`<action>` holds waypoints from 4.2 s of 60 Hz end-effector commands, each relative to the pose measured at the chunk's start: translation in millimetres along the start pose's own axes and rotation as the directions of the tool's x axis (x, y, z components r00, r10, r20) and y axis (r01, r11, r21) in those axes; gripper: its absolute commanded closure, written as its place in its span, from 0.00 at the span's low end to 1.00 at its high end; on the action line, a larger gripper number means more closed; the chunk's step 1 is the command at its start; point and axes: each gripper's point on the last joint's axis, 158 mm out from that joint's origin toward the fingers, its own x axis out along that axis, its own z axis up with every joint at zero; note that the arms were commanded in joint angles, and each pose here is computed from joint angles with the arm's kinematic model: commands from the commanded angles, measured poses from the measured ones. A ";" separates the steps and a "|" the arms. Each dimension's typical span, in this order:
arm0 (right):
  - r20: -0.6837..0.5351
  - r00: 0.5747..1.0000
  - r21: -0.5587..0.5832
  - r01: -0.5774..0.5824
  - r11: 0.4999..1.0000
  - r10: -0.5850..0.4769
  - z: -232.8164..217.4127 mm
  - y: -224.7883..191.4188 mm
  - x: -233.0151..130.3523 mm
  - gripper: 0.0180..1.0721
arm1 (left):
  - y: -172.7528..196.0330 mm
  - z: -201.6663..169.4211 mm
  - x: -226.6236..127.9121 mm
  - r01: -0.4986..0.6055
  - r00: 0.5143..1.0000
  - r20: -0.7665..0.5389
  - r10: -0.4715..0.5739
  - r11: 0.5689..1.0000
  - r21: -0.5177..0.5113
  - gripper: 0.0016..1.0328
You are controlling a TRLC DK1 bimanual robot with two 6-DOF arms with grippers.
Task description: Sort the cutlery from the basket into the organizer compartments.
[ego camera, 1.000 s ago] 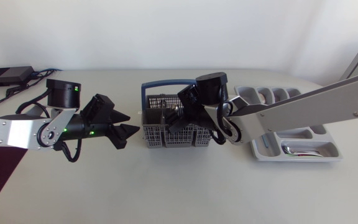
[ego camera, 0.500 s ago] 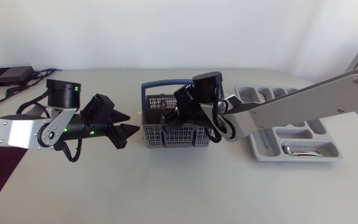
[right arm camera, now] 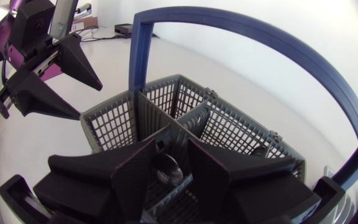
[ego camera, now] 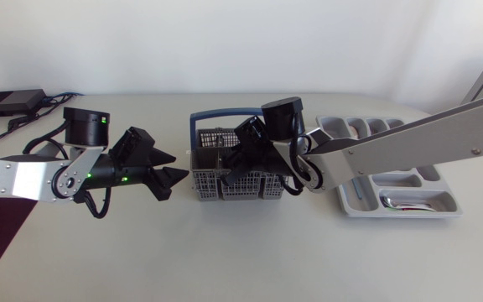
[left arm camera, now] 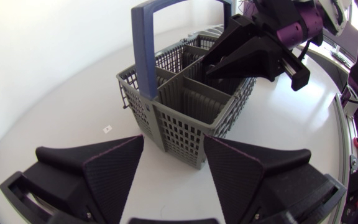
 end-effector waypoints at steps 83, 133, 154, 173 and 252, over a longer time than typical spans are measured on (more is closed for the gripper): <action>-0.156 0.988 -0.216 -0.014 0.976 -0.020 66.7 28.6 -40.9 0.95 | -12.2 -5.9 -14.6 0.008 1.000 0.001 -0.008 1.000 -0.006 0.35; -0.137 0.984 0.162 -0.089 0.983 0.112 88.4 1.1 -191.6 0.95 | -23.4 3.1 -23.1 0.018 1.000 -0.015 -0.018 1.000 0.001 0.35; -0.376 0.920 0.241 0.216 0.946 -0.114 -30.4 -81.0 -234.6 0.95 | -20.5 8.9 -20.9 -0.009 0.999 -0.031 0.009 1.000 0.005 0.35; -0.494 0.799 0.195 0.487 0.851 -0.344 -124.5 -155.6 -266.7 0.95 | -20.5 7.9 -20.9 -0.021 0.999 -0.047 0.022 1.000 0.009 0.35; -0.490 0.614 -0.116 0.657 0.745 -0.618 -188.4 -207.2 -261.5 0.46 | -0.5 22.7 -16.1 -0.049 0.998 -0.030 0.049 0.999 0.001 0.35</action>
